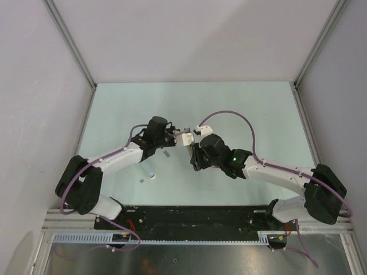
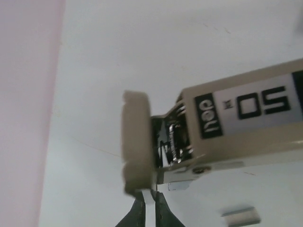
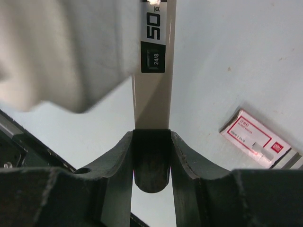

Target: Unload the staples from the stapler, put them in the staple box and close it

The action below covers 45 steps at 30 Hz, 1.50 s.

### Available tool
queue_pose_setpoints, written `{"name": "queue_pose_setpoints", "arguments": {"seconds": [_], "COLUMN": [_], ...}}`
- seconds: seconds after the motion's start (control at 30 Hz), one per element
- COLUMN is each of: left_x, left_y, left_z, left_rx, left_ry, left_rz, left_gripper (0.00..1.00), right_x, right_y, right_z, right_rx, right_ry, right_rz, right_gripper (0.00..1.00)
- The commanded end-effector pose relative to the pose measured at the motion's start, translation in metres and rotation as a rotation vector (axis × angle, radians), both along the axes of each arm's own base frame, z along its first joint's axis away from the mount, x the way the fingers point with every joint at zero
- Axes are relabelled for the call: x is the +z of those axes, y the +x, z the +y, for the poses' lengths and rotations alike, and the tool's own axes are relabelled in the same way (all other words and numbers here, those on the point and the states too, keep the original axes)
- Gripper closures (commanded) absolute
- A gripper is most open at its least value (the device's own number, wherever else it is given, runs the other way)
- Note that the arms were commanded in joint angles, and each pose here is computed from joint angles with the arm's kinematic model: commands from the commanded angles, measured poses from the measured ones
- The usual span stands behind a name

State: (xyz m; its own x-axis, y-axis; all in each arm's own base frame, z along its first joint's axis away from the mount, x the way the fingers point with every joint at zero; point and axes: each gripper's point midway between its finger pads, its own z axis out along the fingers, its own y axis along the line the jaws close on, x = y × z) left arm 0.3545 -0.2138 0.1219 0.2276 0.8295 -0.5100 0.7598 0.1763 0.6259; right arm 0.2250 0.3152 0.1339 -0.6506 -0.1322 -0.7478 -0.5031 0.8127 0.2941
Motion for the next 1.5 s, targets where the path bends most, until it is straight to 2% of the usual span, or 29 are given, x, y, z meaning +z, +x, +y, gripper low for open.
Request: {"name": "queue_pose_setpoints", "arguments": {"seconds": [0.0, 0.1, 0.2, 0.3, 0.43, 0.53, 0.67, 0.8, 1.03, 1.27, 1.47], "left_x": [-0.065, -0.089, -0.072, -0.015, 0.06, 0.083, 0.088, 0.089, 0.088, 0.083, 0.075], "left_y": [-0.027, -0.032, -0.023, -0.005, -0.005, -0.018, -0.044, -0.062, -0.064, -0.047, -0.047], "left_z": [0.001, 0.013, 0.01, -0.008, -0.032, -0.046, -0.06, -0.063, -0.056, -0.043, -0.036], "left_rx": [-0.072, -0.067, -0.038, 0.002, 0.004, -0.033, -0.091, -0.116, -0.097, -0.028, -0.005], "left_ry": [0.124, 0.215, 0.193, -0.003, -0.293, -0.4, -0.486, -0.526, -0.553, -0.515, -0.524], "left_rz": [0.092, 0.141, 0.13, 0.113, 0.194, 0.274, 0.418, 0.501, 0.537, 0.469, 0.5], "left_gripper": [1.0, 1.0, 1.0, 1.0, 1.0, 1.0, 1.0, 1.0, 1.0, 1.0, 1.0], "right_x": [0.028, 0.029, 0.032, 0.035, 0.041, 0.053, 0.075, 0.087, 0.095, 0.092, 0.092], "right_y": [-0.001, 0.0, 0.0, 0.0, 0.002, 0.006, 0.016, 0.026, 0.039, 0.045, 0.049], "right_z": [0.019, 0.02, 0.02, 0.019, 0.018, 0.02, 0.028, 0.032, 0.032, 0.04, 0.045], "right_rx": [0.041, 0.041, 0.04, 0.035, 0.024, 0.014, -0.001, -0.012, -0.023, -0.007, 0.001], "right_ry": [0.096, 0.102, 0.109, 0.116, 0.131, 0.166, 0.248, 0.301, 0.336, 0.32, 0.328], "right_rz": [-0.037, -0.038, -0.041, -0.045, -0.06, -0.09, -0.146, -0.172, -0.187, -0.182, -0.178], "right_gripper": [1.0, 1.0, 1.0, 1.0, 1.0, 1.0, 1.0, 1.0, 1.0, 1.0, 1.0]}}
